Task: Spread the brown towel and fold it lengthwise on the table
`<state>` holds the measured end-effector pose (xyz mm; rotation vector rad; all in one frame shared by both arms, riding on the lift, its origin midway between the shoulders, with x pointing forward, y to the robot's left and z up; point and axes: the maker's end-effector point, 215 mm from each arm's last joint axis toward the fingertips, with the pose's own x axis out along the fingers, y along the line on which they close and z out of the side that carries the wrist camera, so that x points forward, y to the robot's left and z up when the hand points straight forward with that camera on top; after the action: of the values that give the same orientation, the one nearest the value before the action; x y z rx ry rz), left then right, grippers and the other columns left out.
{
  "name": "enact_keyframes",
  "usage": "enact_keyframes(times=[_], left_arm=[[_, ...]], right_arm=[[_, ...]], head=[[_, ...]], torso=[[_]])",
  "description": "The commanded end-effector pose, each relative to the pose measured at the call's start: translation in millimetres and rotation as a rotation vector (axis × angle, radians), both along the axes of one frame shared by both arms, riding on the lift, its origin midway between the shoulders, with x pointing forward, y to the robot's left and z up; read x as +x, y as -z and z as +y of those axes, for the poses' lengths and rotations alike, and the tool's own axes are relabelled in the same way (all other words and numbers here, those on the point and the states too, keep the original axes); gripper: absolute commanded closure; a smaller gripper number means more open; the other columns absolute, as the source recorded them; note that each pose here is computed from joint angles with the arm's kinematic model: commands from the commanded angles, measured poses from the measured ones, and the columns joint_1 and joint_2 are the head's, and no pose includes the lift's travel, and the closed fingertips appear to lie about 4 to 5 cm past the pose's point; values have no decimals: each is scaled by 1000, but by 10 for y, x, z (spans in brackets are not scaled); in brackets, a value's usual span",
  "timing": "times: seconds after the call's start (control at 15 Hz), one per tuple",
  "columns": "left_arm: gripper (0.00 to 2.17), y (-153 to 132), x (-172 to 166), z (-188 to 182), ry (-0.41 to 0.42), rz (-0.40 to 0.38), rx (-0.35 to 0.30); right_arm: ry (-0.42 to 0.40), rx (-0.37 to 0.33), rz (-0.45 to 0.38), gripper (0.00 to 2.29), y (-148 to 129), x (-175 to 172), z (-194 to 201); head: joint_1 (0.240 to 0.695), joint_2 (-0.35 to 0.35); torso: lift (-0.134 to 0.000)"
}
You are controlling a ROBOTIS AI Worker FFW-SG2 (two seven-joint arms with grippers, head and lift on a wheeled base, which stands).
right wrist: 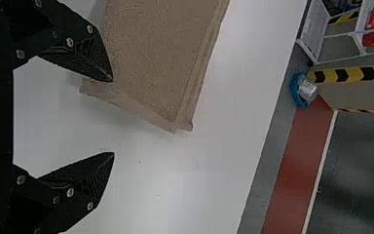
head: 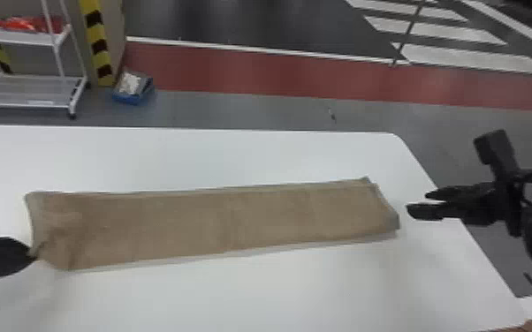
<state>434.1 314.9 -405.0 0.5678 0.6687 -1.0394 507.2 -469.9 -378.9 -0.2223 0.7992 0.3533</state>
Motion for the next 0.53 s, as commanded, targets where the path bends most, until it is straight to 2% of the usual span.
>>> enact_keyframes(times=[0.0, 0.13, 0.27, 0.33, 0.47], left_arm=[[1352, 39, 5, -2, 4, 2, 18], [1355, 35, 2, 14, 5, 3, 22], [1352, 35, 2, 14, 5, 3, 22], [1352, 40, -4, 12, 8, 3, 23], [1352, 44, -7, 5, 10, 4, 24]], right_arm=[[-13, 5, -10, 410, -95, 73, 168], [-36, -47, 10, 410, -10, 161, 287], [-59, -100, 60, 512, 242, 159, 325], [-65, -118, 76, 616, 313, 152, 338], [-90, -140, 93, 1069, 421, 144, 389]], head=[[695, -183], [695, -168], [695, -154], [695, -149], [695, -140]], torso=[[-124], [-124], [-124], [-124], [-124]])
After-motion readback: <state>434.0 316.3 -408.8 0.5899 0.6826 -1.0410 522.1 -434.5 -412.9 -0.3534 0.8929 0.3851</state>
